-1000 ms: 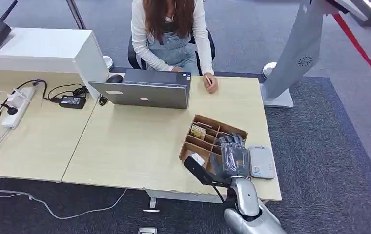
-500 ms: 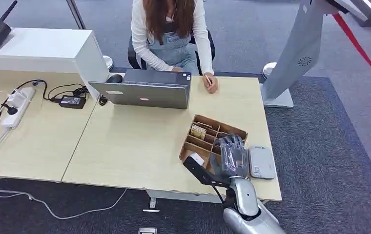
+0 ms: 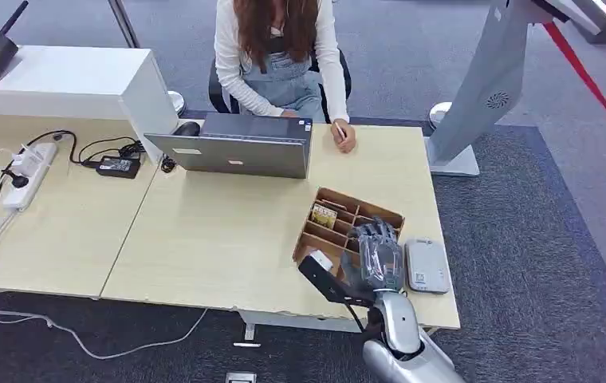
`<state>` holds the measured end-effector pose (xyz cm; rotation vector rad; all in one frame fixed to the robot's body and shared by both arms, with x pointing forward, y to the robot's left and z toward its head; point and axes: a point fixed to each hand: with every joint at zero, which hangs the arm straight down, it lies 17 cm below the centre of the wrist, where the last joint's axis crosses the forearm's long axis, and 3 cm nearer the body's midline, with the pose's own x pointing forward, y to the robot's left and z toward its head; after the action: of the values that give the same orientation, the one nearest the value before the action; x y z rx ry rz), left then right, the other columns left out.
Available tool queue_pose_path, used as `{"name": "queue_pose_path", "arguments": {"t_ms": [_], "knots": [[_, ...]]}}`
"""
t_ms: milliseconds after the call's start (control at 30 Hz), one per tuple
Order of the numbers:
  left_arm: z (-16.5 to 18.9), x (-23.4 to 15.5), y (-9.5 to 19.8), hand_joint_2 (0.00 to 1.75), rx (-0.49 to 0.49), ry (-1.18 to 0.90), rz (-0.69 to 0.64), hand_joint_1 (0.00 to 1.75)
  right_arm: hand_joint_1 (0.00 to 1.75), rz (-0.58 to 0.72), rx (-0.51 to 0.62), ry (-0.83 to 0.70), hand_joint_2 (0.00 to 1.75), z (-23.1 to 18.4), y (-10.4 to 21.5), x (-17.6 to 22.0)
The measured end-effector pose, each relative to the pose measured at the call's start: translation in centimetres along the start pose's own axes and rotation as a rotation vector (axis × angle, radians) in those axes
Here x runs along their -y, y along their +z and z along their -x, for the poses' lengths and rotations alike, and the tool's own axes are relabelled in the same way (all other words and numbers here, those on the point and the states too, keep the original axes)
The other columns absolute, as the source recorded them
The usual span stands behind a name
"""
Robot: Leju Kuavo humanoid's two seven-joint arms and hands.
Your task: Pass the card to the sensor for recognition and then transmit it.
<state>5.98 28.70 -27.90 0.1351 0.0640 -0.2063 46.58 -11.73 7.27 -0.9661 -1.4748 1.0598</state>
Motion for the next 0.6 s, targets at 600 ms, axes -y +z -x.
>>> {"name": "queue_pose_path", "arguments": {"t_ms": [600], "knots": [[0.06,-0.2,-0.03,0.0,-0.001,0.0,0.0,0.0,0.82,-0.017,-0.019,-0.001,1.75,0.64,0.2,-0.87]]}}
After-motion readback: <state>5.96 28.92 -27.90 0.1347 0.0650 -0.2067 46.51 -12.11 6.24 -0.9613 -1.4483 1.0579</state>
